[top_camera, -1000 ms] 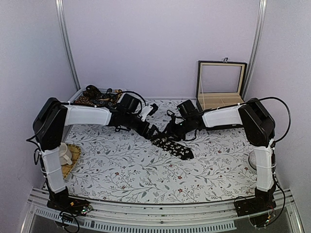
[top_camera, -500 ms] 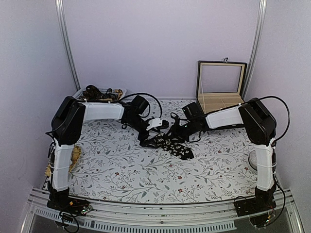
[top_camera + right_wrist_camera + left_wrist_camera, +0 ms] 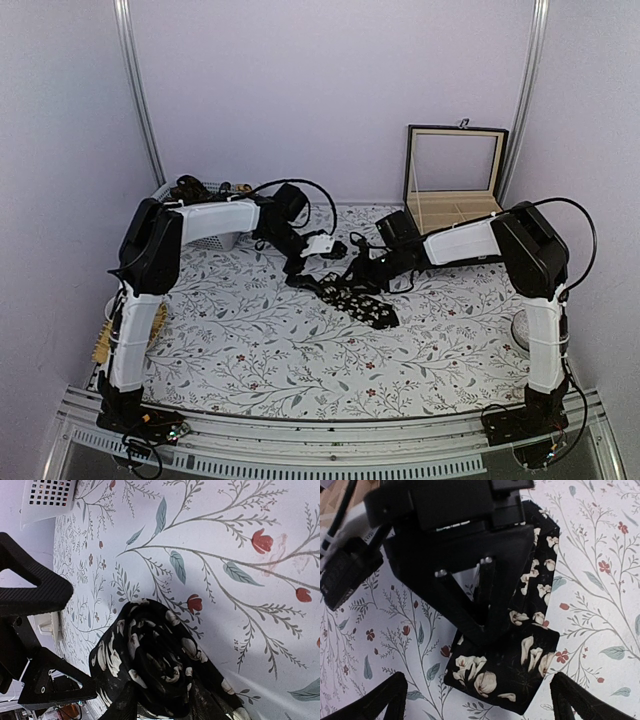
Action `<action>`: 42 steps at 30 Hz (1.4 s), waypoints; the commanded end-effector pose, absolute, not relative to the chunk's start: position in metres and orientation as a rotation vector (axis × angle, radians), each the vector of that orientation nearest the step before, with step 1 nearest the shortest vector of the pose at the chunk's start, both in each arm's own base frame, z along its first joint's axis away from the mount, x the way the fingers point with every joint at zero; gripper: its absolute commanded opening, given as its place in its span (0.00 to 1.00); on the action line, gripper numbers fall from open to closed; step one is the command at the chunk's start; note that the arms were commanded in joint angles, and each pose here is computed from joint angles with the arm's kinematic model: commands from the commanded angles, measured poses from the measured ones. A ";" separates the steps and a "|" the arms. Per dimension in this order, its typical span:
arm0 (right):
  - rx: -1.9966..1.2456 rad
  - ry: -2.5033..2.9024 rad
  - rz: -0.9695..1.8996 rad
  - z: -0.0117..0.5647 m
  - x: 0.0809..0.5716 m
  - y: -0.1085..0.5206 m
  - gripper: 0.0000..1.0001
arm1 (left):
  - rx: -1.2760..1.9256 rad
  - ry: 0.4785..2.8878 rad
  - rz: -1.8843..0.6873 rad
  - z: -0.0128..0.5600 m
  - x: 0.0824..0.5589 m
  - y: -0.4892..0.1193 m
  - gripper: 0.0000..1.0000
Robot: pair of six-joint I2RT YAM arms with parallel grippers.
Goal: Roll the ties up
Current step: Roll the tie at the center of the board.
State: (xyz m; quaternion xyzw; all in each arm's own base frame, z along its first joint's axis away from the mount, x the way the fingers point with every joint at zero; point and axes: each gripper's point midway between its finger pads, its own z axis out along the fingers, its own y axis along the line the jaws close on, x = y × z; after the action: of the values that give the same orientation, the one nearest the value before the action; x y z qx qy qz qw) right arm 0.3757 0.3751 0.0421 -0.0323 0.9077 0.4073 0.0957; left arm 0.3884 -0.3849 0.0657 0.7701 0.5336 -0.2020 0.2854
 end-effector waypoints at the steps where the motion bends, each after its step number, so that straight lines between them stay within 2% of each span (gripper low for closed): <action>1: -0.113 2.755 1.167 0.019 0.364 0.367 0.34 | 2.155 1.340 -0.725 0.056 0.366 -0.380 1.00; 16: -0.153 2.730 1.178 0.029 0.365 0.370 0.34 | 2.172 1.386 -0.804 0.027 0.368 -0.390 0.98; 25: -0.148 2.728 1.162 0.029 0.366 0.368 0.34 | 2.134 1.418 -0.851 0.021 0.364 -0.397 0.85; 28: -0.145 2.719 1.149 0.031 0.368 0.367 0.37 | 2.127 1.443 -0.866 0.020 0.361 -0.397 0.67; 30: -0.144 2.714 1.135 0.033 0.369 0.365 0.40 | 2.122 1.473 -0.871 0.020 0.358 -0.397 0.49; 31: -0.145 2.709 1.126 0.035 0.370 0.364 0.42 | 2.118 1.496 -0.865 0.019 0.357 -0.397 0.47; 42: -0.156 2.592 1.017 0.100 0.376 0.343 0.58 | 1.893 1.819 -0.788 0.030 0.344 -0.391 0.49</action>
State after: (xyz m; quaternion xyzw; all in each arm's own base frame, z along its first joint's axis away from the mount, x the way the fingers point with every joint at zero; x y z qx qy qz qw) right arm 0.3758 0.3661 0.0384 -0.0548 0.9156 0.3809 0.1168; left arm 0.3549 -0.3933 0.0205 0.7236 0.5878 -0.2976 0.2058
